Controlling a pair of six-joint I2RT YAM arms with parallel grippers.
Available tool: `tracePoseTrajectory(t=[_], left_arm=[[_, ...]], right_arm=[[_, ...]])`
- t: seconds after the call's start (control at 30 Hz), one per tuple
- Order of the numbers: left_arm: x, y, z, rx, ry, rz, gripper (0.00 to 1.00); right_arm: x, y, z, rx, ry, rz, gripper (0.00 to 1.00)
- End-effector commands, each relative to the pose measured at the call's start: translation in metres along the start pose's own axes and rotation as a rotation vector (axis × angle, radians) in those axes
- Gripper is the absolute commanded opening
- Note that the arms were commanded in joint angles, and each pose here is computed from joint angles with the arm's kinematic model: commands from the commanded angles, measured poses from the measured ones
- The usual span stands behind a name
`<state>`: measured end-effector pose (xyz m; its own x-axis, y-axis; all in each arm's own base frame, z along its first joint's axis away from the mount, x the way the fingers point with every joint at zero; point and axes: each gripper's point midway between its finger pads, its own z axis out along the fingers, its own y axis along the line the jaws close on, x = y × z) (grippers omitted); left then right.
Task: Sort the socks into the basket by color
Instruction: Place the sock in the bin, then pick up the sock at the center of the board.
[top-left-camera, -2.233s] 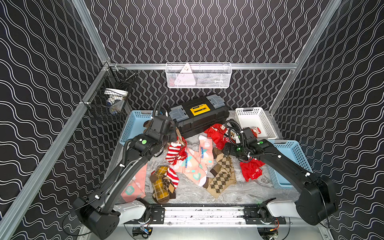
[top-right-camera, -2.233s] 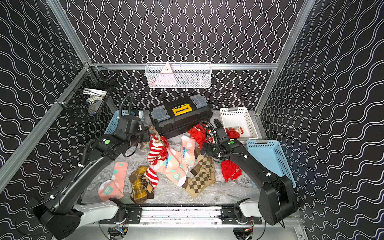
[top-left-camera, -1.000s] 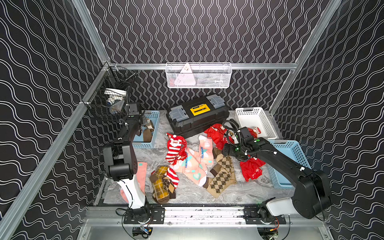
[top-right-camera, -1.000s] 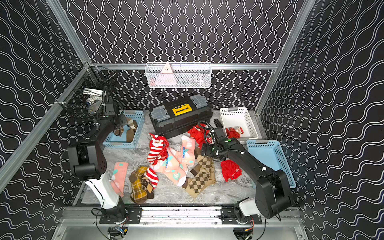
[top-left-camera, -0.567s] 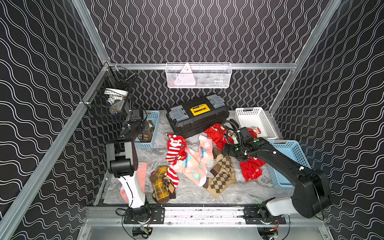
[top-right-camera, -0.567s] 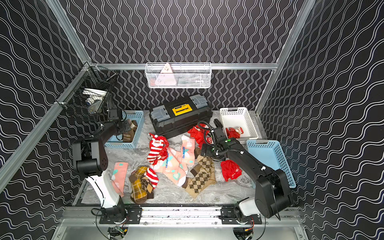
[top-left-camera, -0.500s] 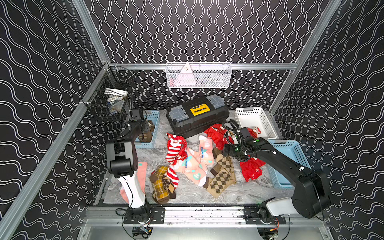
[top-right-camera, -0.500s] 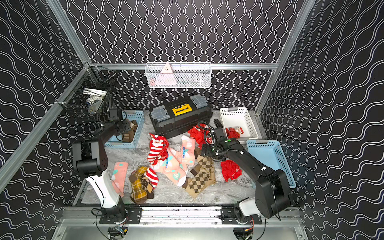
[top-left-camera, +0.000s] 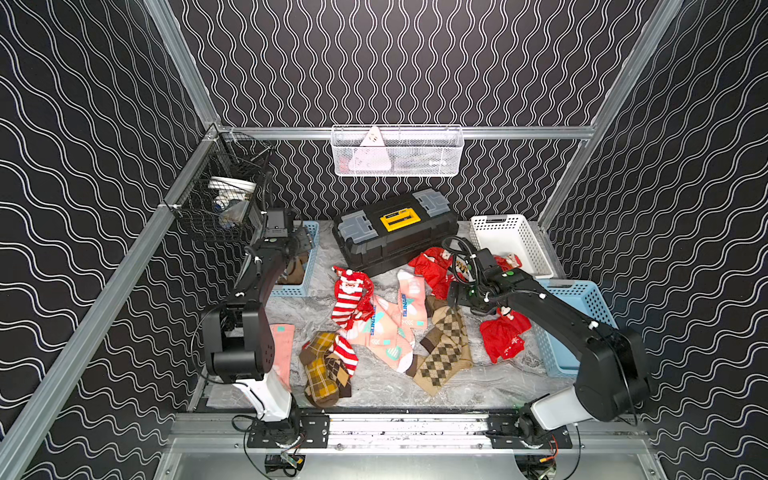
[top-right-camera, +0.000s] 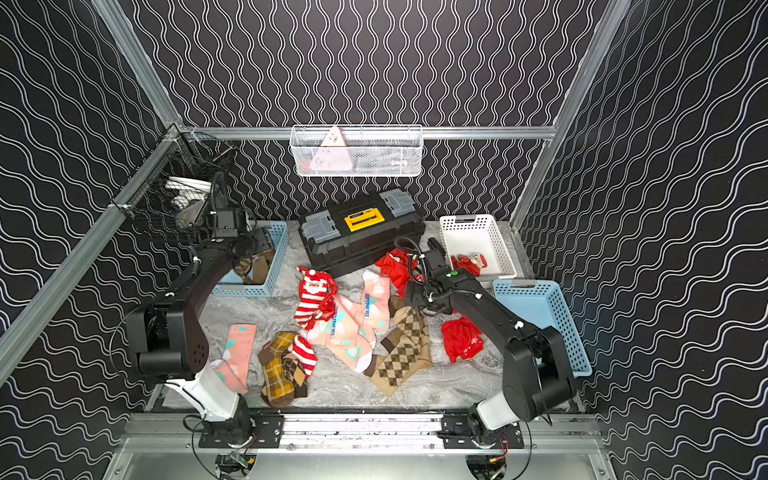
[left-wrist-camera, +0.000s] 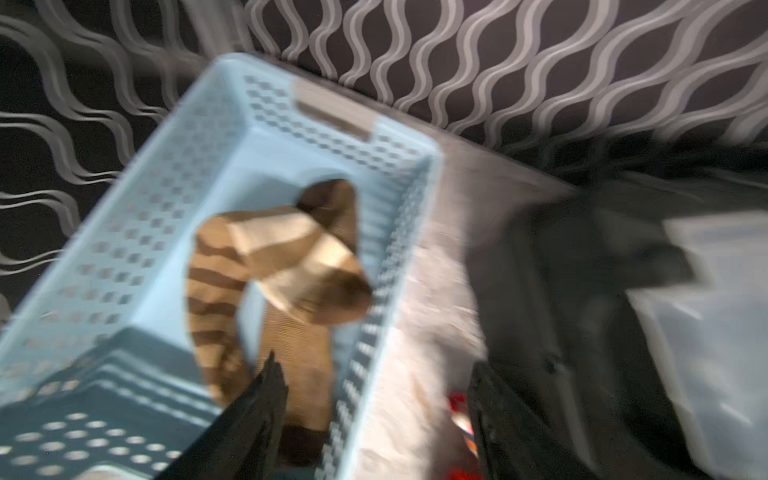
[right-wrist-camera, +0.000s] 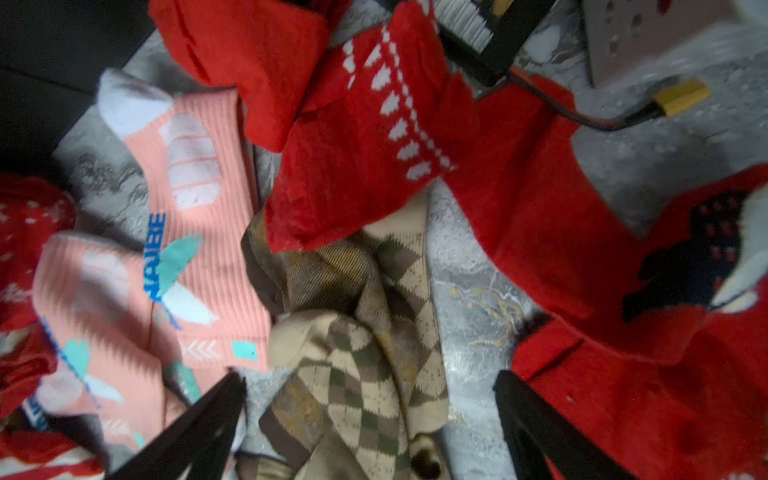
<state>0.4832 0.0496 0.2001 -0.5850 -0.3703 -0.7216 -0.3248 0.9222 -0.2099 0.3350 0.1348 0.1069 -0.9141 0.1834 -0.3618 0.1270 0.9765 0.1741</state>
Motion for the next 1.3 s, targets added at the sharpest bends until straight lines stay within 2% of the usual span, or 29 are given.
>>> tracePoseTrajectory(t=[0.0, 0.13, 0.27, 0.4, 0.6, 0.63, 0.7, 0.83, 0.93, 1.03, 1.27], left_arm=[[0.017, -0.025, -0.015, 0.061, 0.032, 0.007, 0.73], [0.042, -0.061, -0.039, 0.130, 0.051, 0.062, 0.73], [0.066, -0.077, -0.058, 0.180, 0.077, 0.094, 0.73], [0.093, -0.091, -0.076, 0.214, 0.096, 0.135, 0.73], [0.138, -0.110, -0.101, 0.267, 0.136, 0.193, 0.73], [0.145, -0.113, -0.106, 0.275, 0.138, 0.201, 0.74], [0.158, -0.118, -0.114, 0.288, 0.147, 0.215, 0.74], [0.183, -0.132, -0.130, 0.318, 0.167, 0.261, 0.74], [0.202, -0.142, -0.138, 0.336, 0.180, 0.296, 0.74], [0.216, -0.151, -0.143, 0.348, 0.187, 0.332, 0.74], [0.240, -0.172, -0.150, 0.363, 0.192, 0.414, 0.74]], right_arm=[[-0.025, -0.005, 0.007, 0.042, -0.056, 0.025, 0.92], [-0.045, -0.015, 0.023, 0.041, -0.067, 0.073, 0.84], [-0.061, -0.021, 0.040, 0.021, -0.066, 0.099, 0.76], [-0.065, -0.020, 0.056, -0.014, -0.030, 0.116, 0.73], [-0.063, -0.013, 0.076, -0.043, 0.011, 0.116, 0.60], [-0.062, -0.013, 0.079, -0.046, 0.016, 0.120, 0.57], [-0.059, -0.014, 0.082, -0.044, 0.024, 0.124, 0.43], [-0.060, -0.015, 0.077, -0.037, 0.010, 0.120, 0.19], [-0.063, -0.017, 0.069, -0.021, -0.011, 0.114, 0.17], [-0.066, -0.019, 0.059, -0.009, -0.030, 0.106, 0.05], [-0.070, -0.017, 0.033, -0.023, -0.068, 0.094, 0.00]])
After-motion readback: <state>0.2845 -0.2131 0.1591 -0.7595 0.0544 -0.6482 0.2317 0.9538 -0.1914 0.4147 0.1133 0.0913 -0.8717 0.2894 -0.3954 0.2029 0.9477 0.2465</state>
